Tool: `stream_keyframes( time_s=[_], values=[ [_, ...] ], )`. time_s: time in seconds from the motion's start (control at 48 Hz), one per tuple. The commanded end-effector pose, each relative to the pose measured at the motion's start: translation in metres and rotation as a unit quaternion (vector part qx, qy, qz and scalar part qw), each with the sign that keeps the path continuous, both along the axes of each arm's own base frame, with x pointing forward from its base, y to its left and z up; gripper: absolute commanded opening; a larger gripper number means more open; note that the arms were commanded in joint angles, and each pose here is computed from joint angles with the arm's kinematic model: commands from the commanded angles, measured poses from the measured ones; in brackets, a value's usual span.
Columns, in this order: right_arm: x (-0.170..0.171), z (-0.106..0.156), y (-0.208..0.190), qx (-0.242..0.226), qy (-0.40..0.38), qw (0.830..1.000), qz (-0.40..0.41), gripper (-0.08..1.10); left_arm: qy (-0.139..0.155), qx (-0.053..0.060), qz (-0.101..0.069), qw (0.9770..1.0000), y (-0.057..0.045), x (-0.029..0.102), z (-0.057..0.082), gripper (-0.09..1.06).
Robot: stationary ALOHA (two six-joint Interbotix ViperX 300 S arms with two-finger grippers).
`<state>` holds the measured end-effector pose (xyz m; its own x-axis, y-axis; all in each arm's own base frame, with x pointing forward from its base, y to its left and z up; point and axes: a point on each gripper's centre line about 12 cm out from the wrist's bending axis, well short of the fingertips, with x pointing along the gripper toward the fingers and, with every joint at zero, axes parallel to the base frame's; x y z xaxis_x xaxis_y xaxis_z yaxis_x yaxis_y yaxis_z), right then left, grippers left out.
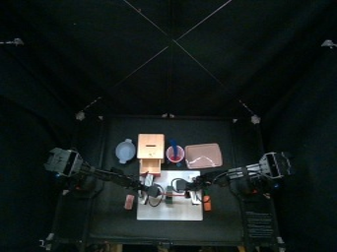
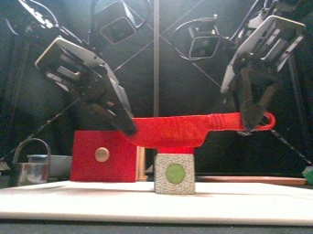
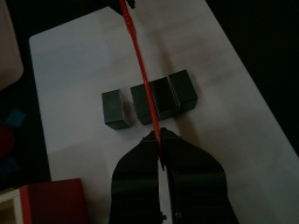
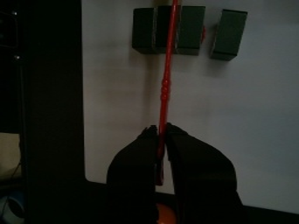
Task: Place sushi on board then cut the sushi with the knife then place the pieces on the plate
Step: Cut the sushi into 4 pieces
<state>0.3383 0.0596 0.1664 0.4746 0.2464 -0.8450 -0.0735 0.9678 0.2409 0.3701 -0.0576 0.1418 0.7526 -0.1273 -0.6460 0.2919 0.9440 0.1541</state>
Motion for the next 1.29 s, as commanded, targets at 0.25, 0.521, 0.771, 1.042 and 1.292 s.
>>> stream_keyframes(
  time_s=[0.25, 0.521, 0.771, 1.042, 1.292],
  values=[
    [0.01, 0.016, -0.002, 0.001, -0.031, 1.0, -0.004, 0.21, -0.021, -0.001, -0.001, 0.9998, 0.0, 0.013, 0.008, 0.26],
    [0.009, 0.01, -0.003, -0.001, -0.026, 1.0, -0.006, 0.21, -0.017, -0.001, 0.001, 0.9998, 0.002, 0.013, 0.005, 0.26],
    [0.01, 0.001, -0.001, 0.0, -0.014, 1.0, -0.006, 0.21, -0.008, 0.0, -0.001, 1.0, 0.0, 0.012, -0.001, 0.26],
    [0.015, -0.021, -0.001, -0.008, -0.006, 1.0, -0.013, 0.21, 0.019, -0.007, -0.001, 0.9998, -0.009, 0.014, -0.021, 0.26],
    [0.02, -0.03, 0.003, -0.011, -0.002, 1.0, -0.011, 0.21, 0.026, -0.007, -0.002, 0.9996, -0.011, 0.015, -0.026, 0.26]
  ],
)
